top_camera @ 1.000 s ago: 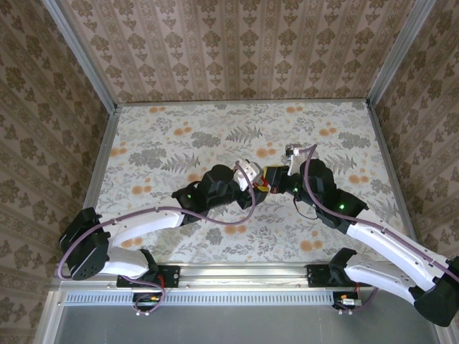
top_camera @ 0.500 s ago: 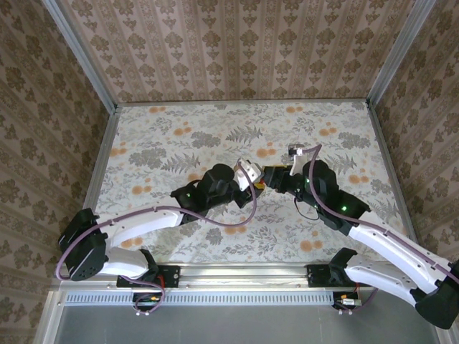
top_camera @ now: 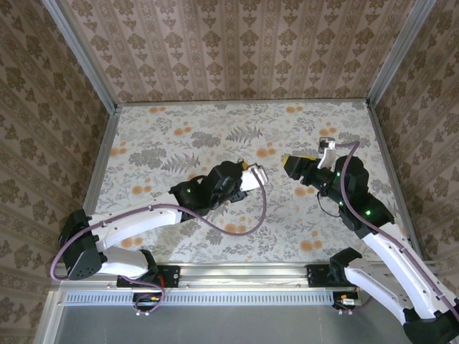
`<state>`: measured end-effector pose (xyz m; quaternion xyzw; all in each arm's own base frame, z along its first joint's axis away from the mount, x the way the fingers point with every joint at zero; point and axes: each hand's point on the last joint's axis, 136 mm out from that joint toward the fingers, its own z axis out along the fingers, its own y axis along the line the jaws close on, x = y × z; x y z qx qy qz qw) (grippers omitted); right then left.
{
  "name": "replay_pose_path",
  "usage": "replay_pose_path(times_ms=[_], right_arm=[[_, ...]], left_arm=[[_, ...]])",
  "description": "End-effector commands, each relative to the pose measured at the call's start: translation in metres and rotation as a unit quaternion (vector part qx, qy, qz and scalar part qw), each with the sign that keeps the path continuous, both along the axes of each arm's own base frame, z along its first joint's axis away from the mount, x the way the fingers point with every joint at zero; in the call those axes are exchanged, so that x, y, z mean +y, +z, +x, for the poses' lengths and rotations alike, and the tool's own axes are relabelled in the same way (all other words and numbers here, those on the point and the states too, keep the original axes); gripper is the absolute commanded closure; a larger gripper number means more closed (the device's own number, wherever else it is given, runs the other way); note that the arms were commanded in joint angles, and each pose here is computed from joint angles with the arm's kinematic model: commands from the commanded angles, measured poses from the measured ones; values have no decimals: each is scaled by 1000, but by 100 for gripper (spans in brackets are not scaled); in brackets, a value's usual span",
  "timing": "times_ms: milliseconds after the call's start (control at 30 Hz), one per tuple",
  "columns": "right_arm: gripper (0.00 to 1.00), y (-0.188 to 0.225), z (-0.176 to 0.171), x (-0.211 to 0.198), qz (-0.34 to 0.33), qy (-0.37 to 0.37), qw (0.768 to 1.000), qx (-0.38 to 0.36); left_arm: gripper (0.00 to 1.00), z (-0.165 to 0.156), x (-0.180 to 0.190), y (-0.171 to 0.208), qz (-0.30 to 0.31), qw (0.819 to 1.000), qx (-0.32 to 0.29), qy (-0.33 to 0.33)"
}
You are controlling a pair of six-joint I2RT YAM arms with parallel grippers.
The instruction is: Unlock with the key
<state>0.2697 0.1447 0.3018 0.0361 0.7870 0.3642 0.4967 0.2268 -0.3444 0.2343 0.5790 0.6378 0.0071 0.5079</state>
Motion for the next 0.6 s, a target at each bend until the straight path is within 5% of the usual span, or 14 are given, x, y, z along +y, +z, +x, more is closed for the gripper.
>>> replay_pose_path(times_ms=[0, 233, 567], right_arm=[[44, -6, -8, 15, 18, 69, 997, 23], [49, -22, -4, 28, 38, 120, 991, 40], [67, -58, -13, 42, 6, 169, 984, 62]], left_arm=[[76, 2, 13, 11, 99, 987, -122, -14], [76, 6, 16, -2, 186, 949, -255, -6], [75, 4, 10, -3, 190, 914, -358, 14]])
